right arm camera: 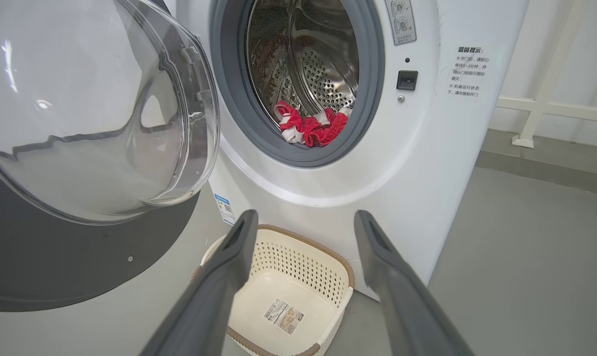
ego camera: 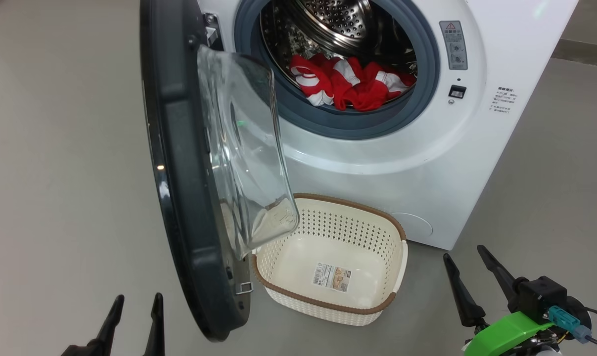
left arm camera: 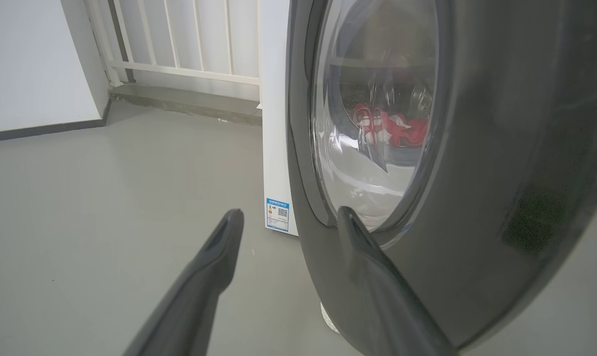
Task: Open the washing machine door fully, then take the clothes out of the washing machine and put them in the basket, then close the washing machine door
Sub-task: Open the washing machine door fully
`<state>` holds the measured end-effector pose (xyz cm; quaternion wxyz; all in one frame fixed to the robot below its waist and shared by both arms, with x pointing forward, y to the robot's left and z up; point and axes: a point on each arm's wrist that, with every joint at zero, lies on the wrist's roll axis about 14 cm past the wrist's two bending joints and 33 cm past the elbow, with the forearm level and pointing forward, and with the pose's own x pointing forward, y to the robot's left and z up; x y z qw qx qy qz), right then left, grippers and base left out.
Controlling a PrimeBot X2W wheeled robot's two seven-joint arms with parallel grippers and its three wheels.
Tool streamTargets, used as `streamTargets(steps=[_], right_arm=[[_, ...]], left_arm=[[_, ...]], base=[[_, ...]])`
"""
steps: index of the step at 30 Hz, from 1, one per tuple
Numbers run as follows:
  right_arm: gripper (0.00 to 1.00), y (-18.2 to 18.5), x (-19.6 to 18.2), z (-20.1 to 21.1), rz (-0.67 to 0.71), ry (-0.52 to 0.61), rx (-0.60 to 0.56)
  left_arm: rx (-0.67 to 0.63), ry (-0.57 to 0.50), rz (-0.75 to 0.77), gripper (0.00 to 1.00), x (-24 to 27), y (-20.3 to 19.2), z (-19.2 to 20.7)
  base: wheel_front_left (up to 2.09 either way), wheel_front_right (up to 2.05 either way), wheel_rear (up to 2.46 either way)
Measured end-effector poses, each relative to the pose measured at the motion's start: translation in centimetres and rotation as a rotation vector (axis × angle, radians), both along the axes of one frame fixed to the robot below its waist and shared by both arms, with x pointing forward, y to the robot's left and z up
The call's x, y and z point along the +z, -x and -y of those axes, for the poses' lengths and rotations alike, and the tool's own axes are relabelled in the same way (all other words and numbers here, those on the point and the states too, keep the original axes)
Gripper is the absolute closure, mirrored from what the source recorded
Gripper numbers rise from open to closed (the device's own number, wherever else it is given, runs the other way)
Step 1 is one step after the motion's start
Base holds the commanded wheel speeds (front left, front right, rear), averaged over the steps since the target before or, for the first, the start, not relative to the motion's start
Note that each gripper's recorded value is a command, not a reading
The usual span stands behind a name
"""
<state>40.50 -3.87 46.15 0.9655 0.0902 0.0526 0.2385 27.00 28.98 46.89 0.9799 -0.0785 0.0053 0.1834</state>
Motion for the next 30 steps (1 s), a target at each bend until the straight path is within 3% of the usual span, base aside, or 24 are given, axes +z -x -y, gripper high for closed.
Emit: streamTargets(steps=[6, 7, 8, 13, 19, 25, 30], right_arm=[[0.00, -0.1, 0.2, 0.4, 0.008, 0.004, -0.012], [0.00, -0.1, 0.3, 0.4, 0.010, 0.004, -0.012], [0.00, -0.1, 0.4, 0.4, 0.012, 0.002, -0.013], [0.00, -0.1, 0.6, 0.2, 0.021, 0.006, -0.010], [0.00, -0.1, 0.8, 0.2, 0.025, 0.004, -0.009], [0.00, -0.1, 0.8, 0.2, 0.027, 0.003, -0.010], [0.00, 0.0, 0.9, 0.2, 0.030, 0.003, -0.009]], left_arm=[[-0.001, 0.001, 0.003, 0.00, 0.1, 0.0, 0.0], [0.000, 0.000, 0.005, 0.55, 0.1, 0.0, 0.0], [0.002, 0.000, 0.009, 1.00, 0.2, 0.0, -0.1], [0.072, -0.021, 0.124, 1.00, 3.8, 0.3, -2.2], [0.137, -0.096, 0.432, 1.00, 13.8, 0.5, -3.7], [-0.012, -0.149, 0.665, 1.00, 21.2, 0.5, 1.5], [-0.205, -0.095, 0.660, 1.00, 20.7, -0.7, 7.5]], base=[[0.00, 0.00, 0.00], [0.00, 0.00, 0.00], [0.00, 0.00, 0.00], [0.00, 0.00, 0.00], [0.00, 0.00, 0.00], [0.00, 0.00, 0.00], [0.00, 0.00, 0.00]])
